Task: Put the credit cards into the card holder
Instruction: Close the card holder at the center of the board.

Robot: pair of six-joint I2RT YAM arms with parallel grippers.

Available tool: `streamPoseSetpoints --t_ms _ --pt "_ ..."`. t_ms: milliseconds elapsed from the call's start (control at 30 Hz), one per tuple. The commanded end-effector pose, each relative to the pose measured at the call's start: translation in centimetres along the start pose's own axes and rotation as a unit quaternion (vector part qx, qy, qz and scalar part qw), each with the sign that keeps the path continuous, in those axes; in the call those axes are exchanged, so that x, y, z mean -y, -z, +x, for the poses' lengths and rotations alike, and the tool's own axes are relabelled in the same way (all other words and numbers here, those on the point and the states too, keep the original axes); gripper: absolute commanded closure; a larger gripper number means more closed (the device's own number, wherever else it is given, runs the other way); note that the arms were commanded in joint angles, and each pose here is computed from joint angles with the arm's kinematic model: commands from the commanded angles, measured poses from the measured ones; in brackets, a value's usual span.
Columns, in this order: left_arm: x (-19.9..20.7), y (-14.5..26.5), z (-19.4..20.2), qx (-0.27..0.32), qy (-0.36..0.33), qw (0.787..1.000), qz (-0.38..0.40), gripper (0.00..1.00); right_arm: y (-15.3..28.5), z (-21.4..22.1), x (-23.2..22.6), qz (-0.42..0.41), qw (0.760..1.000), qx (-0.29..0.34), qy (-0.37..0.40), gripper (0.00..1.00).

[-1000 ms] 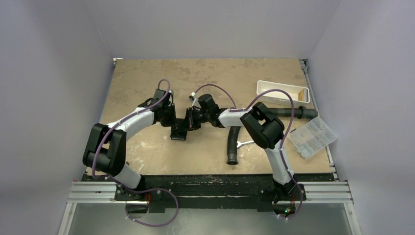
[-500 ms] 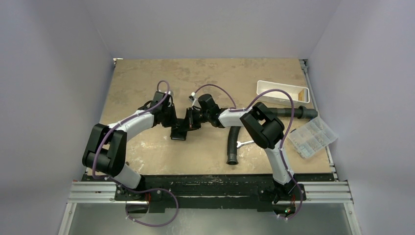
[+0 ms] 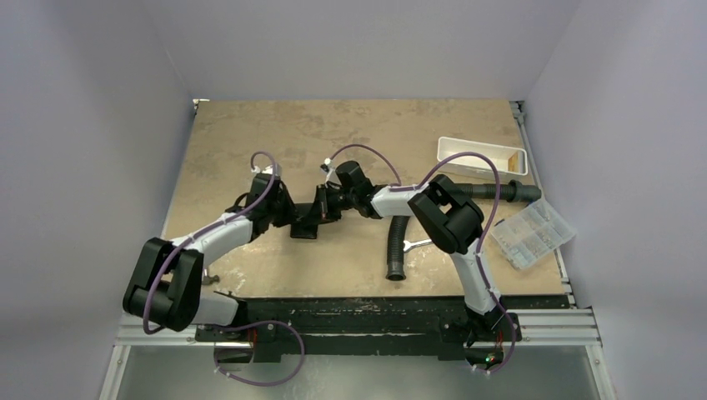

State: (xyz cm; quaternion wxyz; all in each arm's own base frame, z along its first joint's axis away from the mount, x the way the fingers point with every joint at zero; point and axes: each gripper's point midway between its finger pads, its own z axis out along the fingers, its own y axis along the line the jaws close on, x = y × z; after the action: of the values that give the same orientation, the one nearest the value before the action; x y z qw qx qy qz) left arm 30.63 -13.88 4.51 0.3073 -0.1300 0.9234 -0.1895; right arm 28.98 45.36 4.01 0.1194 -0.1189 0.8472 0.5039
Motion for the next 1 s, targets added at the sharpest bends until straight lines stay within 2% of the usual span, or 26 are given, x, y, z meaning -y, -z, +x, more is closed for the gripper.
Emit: streamPoseSetpoints --t_ms 0,300,367,533,733,967 --pt "-3.7 0.9 4.4 -0.044 0.032 0.997 -0.057 1.0 -0.9 1.4 4.5 0.07 0.997 0.002 -0.014 1.0" --pt "-4.3 0.5 5.7 -0.012 0.037 0.998 -0.039 1.0 -1.1 1.7 5.0 0.071 0.997 0.003 -0.023 1.0" --pt "-4.4 0.0 5.1 0.013 0.033 0.998 -0.048 1.0 -1.1 1.7 5.0 0.071 0.997 0.003 -0.023 1.0" --pt "-4.4 -0.4 5.8 0.033 0.03 0.997 -0.07 1.0 -1.0 1.7 4.7 0.071 0.997 0.005 -0.023 1.0" --pt "-6.5 0.8 7.4 0.072 0.067 0.991 -0.085 1.0 -0.9 1.8 4.7 0.071 0.997 0.006 -0.024 1.0" --pt "-6.8 1.5 8.0 0.1 0.071 0.989 -0.081 1.0 -1.0 2.0 4.6 0.063 0.998 0.006 -0.028 1.0"
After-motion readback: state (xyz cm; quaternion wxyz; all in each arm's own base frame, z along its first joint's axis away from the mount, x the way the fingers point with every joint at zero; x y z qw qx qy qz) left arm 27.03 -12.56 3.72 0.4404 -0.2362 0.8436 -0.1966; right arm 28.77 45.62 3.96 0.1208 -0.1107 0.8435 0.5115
